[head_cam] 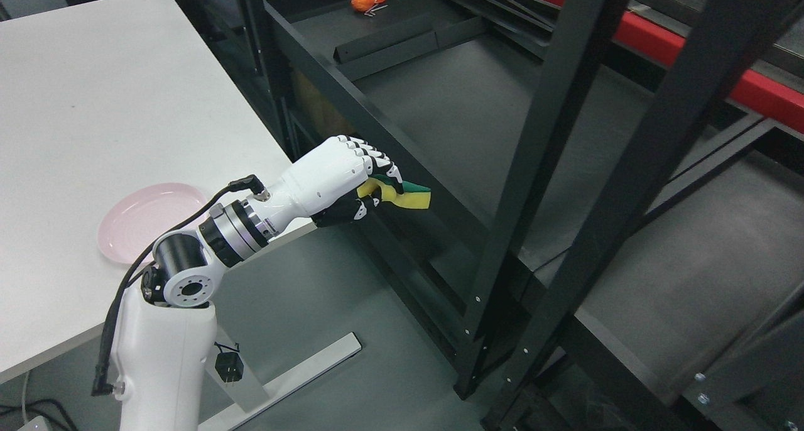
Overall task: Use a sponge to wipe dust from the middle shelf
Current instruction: 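Carry the sponge with the left hand toward the dark metal shelf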
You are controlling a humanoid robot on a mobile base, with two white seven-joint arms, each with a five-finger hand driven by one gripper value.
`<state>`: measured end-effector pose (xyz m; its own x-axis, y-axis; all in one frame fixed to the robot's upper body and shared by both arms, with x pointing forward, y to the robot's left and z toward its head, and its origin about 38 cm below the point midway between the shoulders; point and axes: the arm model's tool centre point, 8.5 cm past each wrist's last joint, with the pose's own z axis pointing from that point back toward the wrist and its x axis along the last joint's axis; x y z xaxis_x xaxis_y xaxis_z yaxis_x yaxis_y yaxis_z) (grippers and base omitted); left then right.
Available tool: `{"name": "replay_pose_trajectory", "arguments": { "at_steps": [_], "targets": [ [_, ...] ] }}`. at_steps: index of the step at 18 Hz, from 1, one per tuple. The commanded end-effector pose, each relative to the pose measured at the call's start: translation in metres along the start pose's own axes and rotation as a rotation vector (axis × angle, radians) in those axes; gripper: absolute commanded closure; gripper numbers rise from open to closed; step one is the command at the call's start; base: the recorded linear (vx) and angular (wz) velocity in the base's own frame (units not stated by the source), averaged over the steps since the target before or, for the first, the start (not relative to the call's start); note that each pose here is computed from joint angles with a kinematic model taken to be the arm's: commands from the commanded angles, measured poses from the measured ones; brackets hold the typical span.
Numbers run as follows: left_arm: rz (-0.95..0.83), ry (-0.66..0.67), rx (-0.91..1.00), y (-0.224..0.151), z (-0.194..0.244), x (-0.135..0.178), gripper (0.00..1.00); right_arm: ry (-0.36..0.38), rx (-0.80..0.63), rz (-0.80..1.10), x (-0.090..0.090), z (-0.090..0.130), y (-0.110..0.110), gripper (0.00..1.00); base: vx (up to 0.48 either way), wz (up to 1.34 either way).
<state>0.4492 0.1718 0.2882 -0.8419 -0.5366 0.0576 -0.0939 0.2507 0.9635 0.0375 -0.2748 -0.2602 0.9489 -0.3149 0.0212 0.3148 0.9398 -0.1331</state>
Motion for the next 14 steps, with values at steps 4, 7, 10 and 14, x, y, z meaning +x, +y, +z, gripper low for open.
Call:
{"name": "replay_pose_trajectory", "arguments": {
  "at_steps": [4, 7, 10, 14],
  "targets": [
    [-0.004, -0.025, -0.007, 0.001, -0.009, 0.004, 0.99, -0.022, -0.014, -0.003, 0.01, 0.0, -0.01, 0.0, -0.152, -0.41],
    [-0.021, -0.088, -0.024, 0.003, -0.026, 0.018, 0.99, -0.022, -0.014, -0.003, 0.01, 0.0, -0.01, 0.0, -0.166, -0.42],
    [-0.036, -0.249, -0.096, -0.012, -0.06, 0.061, 0.99, -0.022, -0.014, -0.003, 0.01, 0.0, -0.01, 0.0, -0.204, -0.49],
    [0.005, -0.45, -0.182, -0.043, -0.087, 0.117, 0.99, -0.022, -0.014, -0.003, 0.01, 0.0, -0.01, 0.0, -0.221, -0.51]
  ]
}}
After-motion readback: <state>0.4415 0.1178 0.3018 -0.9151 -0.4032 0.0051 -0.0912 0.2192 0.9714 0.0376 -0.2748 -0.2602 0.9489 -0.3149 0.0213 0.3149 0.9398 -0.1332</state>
